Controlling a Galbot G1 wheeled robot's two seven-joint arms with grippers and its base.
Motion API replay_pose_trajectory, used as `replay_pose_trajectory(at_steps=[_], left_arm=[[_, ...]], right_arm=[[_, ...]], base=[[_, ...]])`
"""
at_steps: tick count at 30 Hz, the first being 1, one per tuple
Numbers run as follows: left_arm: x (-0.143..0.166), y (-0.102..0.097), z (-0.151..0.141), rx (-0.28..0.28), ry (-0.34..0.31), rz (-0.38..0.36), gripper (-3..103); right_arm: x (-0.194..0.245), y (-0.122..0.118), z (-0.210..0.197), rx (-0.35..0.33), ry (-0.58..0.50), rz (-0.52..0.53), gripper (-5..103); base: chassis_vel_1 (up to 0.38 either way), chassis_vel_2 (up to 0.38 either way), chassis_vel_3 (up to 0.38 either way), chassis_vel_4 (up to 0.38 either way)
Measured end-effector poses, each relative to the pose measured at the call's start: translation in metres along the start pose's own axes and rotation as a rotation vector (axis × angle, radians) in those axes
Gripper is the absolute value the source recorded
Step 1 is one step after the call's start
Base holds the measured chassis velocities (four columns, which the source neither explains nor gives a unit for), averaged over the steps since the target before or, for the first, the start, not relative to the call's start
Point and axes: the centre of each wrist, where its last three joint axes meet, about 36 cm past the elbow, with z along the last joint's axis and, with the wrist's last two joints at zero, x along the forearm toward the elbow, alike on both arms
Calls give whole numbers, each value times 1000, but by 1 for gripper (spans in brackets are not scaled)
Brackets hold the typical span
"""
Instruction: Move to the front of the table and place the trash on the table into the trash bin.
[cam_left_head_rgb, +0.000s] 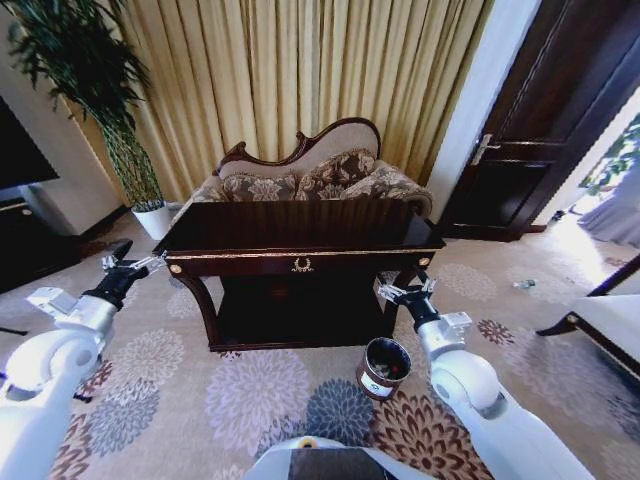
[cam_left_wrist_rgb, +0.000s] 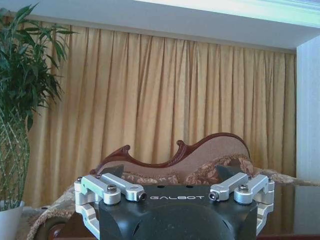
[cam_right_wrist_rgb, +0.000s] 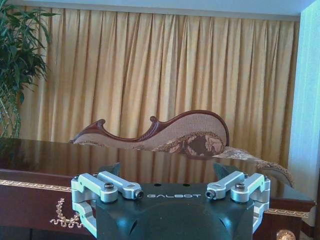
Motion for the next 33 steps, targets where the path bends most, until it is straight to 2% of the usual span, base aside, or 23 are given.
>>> replay_pose_trajectory(at_steps=[17, 33], left_arm=[[5, -2, -2, -12, 63, -9, 100], [10, -4, -7, -32, 52, -5, 100]], right_arm=[[3, -5, -2, 35, 11, -10, 100], [4, -7, -1, 34, 3, -6, 100]], base=[[28, -33, -28, 25], [80, -79, -77, 73]])
